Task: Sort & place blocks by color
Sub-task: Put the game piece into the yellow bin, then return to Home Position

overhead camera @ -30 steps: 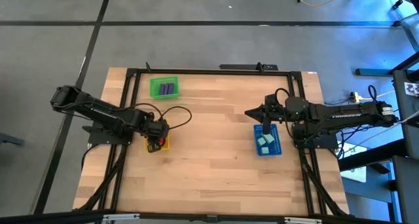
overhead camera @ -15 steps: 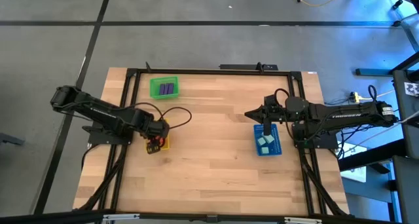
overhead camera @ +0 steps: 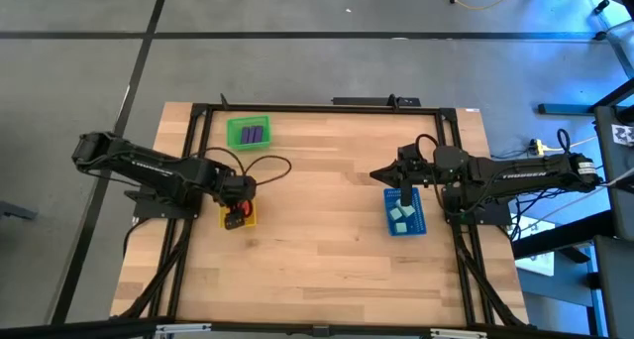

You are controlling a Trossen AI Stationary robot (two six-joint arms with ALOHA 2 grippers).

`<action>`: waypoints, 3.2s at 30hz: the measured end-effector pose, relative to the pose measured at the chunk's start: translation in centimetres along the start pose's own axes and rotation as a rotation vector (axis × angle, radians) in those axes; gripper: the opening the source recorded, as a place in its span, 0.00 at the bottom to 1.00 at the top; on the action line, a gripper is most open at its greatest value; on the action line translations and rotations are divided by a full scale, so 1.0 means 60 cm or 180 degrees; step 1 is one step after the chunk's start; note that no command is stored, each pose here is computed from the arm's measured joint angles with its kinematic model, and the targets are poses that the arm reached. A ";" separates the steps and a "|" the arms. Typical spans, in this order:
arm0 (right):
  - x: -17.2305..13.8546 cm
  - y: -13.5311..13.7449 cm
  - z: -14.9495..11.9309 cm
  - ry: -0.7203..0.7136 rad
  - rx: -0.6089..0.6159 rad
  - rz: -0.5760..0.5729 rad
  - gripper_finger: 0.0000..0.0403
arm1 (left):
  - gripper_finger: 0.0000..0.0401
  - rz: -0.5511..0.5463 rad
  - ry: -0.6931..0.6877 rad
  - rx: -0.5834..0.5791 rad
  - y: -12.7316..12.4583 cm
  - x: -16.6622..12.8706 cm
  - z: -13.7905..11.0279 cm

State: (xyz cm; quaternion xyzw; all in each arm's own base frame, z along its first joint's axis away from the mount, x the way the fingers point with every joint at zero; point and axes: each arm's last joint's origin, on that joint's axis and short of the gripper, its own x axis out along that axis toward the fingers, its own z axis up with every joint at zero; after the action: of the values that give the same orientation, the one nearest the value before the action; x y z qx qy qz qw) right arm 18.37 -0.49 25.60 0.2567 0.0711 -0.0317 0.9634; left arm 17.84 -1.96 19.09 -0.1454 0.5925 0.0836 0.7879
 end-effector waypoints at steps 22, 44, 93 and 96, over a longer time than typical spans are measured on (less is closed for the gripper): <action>0.139 0.053 -0.002 0.0327 -0.0007 0.0370 0.00 | 0.68 -0.0214 -0.0525 0.0126 0.015 -0.028 0.014; 0.508 0.051 -0.074 0.0944 -0.0302 0.0889 0.00 | 0.68 -0.0148 -0.0568 -0.0069 0.020 -0.055 -0.012; -0.008 0.061 0.094 -0.0406 -0.0602 0.0304 0.00 | 0.00 -0.0729 -0.4270 -0.0167 0.016 -0.213 0.006; -0.008 0.061 0.094 -0.0407 -0.0603 0.0305 0.00 | 0.00 -0.0763 -0.4331 -0.0175 0.022 -0.205 -0.010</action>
State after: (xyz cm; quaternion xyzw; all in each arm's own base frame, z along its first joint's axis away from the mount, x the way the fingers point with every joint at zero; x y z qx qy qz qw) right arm 18.92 -0.13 32.32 0.1651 -0.0002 0.0049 0.9863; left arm 13.38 -0.43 30.56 -0.1450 -0.0561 0.0835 0.9843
